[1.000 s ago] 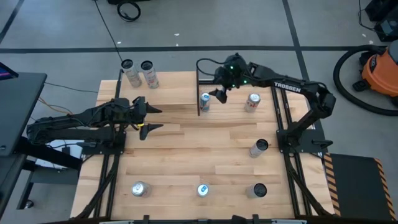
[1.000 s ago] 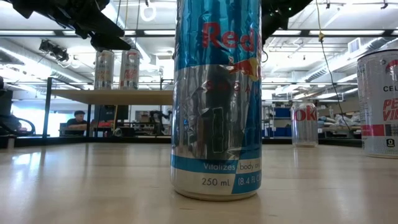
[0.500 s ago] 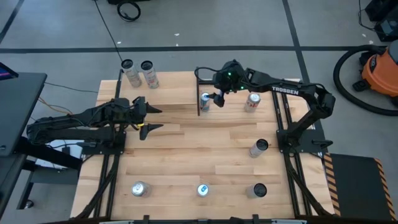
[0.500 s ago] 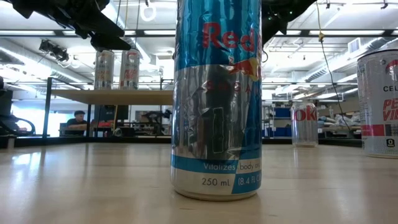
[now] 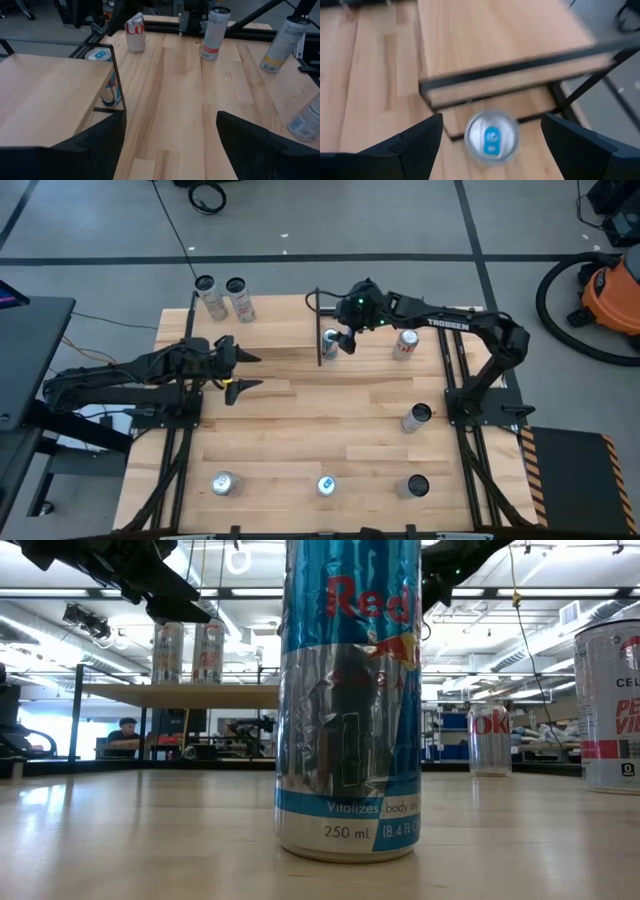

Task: Place canned beverage on shelf
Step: Put the top blue soda can on the shelf

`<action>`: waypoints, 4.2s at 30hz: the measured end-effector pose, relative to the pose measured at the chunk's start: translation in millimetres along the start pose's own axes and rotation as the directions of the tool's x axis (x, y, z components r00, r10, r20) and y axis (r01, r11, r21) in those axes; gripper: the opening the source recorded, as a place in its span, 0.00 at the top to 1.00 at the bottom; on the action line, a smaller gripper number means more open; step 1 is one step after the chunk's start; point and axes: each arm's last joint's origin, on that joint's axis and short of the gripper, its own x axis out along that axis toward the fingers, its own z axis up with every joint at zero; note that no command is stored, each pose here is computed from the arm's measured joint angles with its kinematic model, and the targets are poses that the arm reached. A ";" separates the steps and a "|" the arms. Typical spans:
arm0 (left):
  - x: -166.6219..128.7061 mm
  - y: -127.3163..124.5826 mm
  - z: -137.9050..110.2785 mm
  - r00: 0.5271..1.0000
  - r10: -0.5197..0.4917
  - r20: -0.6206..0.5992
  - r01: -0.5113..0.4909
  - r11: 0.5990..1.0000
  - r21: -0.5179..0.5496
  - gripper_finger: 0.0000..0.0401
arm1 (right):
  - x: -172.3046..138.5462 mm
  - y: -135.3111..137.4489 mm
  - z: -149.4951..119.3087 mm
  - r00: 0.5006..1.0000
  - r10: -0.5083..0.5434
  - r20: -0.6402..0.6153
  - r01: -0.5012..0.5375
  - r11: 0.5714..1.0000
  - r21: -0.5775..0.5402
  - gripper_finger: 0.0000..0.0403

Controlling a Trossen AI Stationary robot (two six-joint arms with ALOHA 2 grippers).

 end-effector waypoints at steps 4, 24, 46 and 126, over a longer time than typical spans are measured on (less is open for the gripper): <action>4.0 0.2 -1.2 1.000 0.000 -0.019 0.000 1.000 -0.001 0.22 | 14.2 1.6 -6.4 0.999 0.016 -0.039 -0.016 1.000 0.002 0.14; 17.0 0.5 0.0 1.000 0.000 -0.024 0.000 1.000 0.000 0.22 | 30.4 0.0 -18.3 0.995 -0.017 -0.099 0.018 1.000 0.003 0.14; 17.0 0.5 -0.1 1.000 0.000 -0.025 0.000 1.000 0.001 0.22 | 50.8 -3.5 -27.4 0.987 -0.073 -0.141 0.074 0.997 -0.004 0.32; 16.9 0.6 -0.5 1.000 0.000 -0.030 0.000 1.000 0.002 0.22 | -56.6 5.4 164.3 0.867 -0.138 0.478 0.187 0.981 -0.055 0.39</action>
